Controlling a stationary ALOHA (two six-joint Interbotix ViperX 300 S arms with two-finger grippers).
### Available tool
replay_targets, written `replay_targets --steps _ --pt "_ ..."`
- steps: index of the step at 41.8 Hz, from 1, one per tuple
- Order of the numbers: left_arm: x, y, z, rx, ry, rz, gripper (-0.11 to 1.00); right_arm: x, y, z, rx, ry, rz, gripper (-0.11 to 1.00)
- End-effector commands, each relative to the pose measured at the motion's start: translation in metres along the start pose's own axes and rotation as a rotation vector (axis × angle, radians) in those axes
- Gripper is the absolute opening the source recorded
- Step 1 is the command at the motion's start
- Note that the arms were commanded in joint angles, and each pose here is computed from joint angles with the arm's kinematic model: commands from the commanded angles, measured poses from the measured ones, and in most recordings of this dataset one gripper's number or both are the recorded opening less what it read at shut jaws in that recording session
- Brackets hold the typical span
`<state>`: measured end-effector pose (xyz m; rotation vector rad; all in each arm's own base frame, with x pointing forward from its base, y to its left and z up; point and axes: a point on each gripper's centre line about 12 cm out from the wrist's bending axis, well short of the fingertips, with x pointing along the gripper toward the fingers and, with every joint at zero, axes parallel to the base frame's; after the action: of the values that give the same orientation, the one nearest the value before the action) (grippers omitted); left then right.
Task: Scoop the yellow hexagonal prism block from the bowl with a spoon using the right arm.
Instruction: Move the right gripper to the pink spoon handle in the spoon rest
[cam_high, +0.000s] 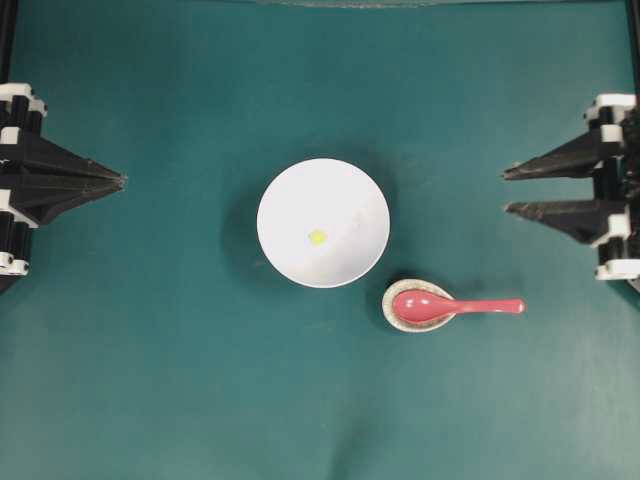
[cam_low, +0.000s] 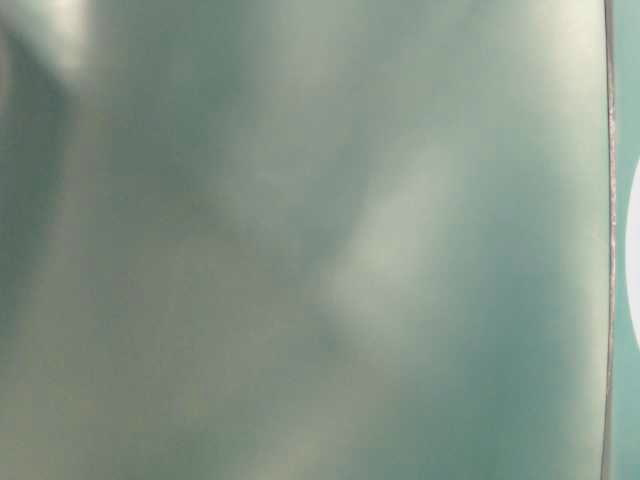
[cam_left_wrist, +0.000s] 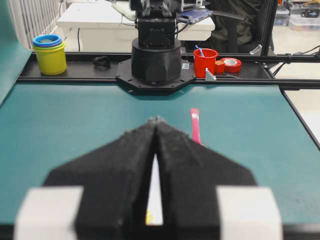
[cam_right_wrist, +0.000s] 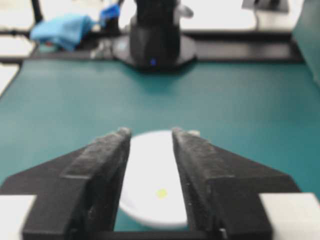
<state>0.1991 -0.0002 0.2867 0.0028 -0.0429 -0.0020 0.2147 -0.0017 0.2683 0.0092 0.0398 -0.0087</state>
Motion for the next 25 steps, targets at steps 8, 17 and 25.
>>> replay_targets --steps 8,17,25 --pt "0.003 0.0 0.004 0.0 -0.002 -0.002 0.01 0.016 -0.001 -0.019 0.033 0.074 -0.01 0.53" --pt "0.002 -0.001 0.002 0.0 0.008 -0.003 0.01 0.031 0.009 -0.044 0.069 0.166 0.023 0.53" --pt "0.002 0.0 0.002 0.0 0.012 -0.002 0.01 0.042 0.02 -0.068 0.114 0.23 0.053 0.53"
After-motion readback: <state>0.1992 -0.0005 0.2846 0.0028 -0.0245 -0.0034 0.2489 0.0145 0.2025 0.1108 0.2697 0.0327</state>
